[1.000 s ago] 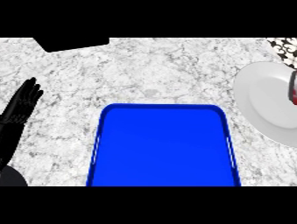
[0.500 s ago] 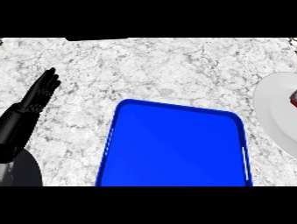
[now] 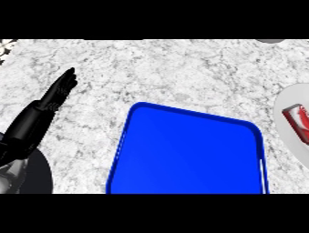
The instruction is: Pick the can from the tray and place it in the plate
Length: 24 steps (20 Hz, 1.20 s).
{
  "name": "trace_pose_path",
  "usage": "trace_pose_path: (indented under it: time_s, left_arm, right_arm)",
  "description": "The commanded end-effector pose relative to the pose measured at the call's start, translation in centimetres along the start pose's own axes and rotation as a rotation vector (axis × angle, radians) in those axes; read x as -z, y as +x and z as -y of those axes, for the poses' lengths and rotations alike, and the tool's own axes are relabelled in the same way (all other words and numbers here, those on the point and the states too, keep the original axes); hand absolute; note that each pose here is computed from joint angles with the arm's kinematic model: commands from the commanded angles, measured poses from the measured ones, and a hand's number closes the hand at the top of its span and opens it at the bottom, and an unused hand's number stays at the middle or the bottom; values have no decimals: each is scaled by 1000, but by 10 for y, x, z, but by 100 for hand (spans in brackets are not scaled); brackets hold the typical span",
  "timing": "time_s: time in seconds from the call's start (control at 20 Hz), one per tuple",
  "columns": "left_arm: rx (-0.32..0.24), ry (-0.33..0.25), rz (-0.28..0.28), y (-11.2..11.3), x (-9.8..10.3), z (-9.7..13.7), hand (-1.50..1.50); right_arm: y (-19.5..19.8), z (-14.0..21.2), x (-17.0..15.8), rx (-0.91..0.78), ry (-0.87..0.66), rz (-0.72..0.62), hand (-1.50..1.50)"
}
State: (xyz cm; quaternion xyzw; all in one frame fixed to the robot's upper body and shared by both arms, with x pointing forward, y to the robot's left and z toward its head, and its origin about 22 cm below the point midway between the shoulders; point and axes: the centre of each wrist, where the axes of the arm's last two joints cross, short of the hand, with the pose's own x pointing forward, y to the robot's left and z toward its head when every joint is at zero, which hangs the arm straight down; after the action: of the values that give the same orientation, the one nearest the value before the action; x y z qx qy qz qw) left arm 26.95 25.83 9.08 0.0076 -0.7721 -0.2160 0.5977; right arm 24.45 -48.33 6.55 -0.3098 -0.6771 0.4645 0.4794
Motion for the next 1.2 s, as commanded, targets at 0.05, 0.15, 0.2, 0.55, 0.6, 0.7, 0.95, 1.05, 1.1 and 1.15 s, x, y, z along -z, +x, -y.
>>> trace_pose_path:
  time_s: [0.05, 0.15, 0.2, 0.55, 0.6, 0.7, 0.95, 1.05, 1.1, 1.15]
  left_arm:
    - [-37, 20, -21, -16, 3, 5, 0]
    - [-20, 25, -18, -6, 11, 0, 0]
    - [-37, 29, 1, -15, 3, -11, 0]
    - [-31, 18, -5, -13, -2, 4, 0]
    - [-19, 30, -29, -17, -5, -10, 0]
    - [-26, 37, -14, -3, 2, -9, 0]
    - [-40, 37, -21, -10, -3, -2, 0]
    - [-45, 24, -27, -7, 0, 0, 0]
    - [-32, 44, -15, -14, 0, -7, 0]
    - [-33, 29, -27, -12, -1, -5, 0]
  right_arm:
    - [-33, -10, -7, 106, -78, 69, -150]
    - [-35, -12, 0, 155, -77, 118, -150]
    - [-33, -20, 4, 166, -100, 141, -150]
    - [-41, 4, -3, 557, -85, 183, -150]
    - [-42, 4, -4, 605, -88, 181, -150]
    - [-43, -4, -9, 710, -56, 152, -150]
    - [-54, 32, -31, 857, -63, 138, -150]
    - [-56, 37, -32, 894, -73, 132, -150]
    - [-53, 49, -23, 892, -60, 162, -150]
    - [-56, 64, -29, 899, -74, 147, -150]
